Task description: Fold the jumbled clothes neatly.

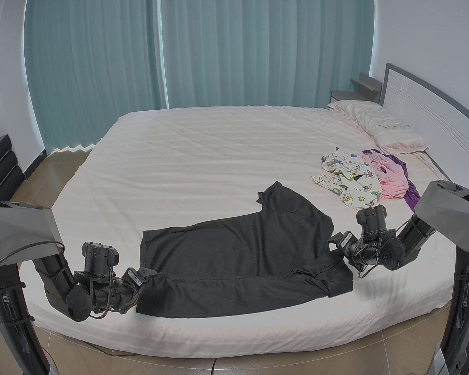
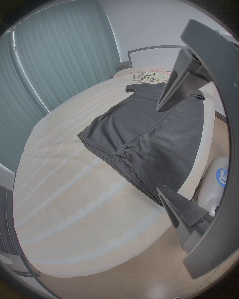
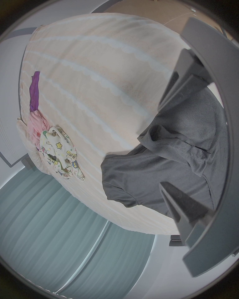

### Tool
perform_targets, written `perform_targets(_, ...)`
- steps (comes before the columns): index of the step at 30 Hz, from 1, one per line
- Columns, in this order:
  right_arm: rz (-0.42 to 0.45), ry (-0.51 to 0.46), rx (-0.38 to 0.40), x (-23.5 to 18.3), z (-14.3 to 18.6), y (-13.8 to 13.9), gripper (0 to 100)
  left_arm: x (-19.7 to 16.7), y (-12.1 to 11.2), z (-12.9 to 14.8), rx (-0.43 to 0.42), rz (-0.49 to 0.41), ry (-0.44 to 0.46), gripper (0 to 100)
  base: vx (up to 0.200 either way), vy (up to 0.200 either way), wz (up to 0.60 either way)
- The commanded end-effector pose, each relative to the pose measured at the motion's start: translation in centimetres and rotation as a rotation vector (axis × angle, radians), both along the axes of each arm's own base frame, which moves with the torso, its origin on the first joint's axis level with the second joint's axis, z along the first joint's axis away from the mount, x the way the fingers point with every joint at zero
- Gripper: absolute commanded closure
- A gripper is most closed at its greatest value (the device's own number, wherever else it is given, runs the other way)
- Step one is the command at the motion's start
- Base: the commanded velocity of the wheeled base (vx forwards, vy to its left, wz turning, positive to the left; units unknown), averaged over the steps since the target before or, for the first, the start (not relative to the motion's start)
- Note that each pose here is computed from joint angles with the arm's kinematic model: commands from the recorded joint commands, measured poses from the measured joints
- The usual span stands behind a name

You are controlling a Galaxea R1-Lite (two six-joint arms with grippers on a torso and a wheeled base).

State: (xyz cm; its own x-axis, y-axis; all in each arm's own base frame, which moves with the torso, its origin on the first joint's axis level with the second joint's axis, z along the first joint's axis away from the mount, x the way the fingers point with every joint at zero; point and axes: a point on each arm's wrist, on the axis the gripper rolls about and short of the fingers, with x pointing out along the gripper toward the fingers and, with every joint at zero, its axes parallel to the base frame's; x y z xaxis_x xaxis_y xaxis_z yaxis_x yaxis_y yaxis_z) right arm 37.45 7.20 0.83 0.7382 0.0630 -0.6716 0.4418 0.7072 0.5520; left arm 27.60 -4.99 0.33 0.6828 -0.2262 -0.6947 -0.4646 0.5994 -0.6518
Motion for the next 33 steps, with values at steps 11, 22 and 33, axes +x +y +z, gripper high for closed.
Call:
perform_targets(11, -0.001, 0.025, -0.008, -0.1, -0.7, -0.1, 100, -0.1, 0.0, -0.4, 0.001, 0.000, 0.015, 0, 0.000, 0.000, 0.00)
perform_targets(22, 0.024, 0.013, -0.002, -2.0, 5.0, 0.1, 100, -0.1, 0.0, -0.4, 0.002, -0.001, 0.016, 0, 0.000, 0.000, 0.00)
perform_targets(33, 0.080, 0.084, -0.031, -2.7, 4.3, 0.5, 100, -0.2, 0.0, -0.4, 0.002, -0.001, 0.018, 0, 0.000, 0.000, 0.00)
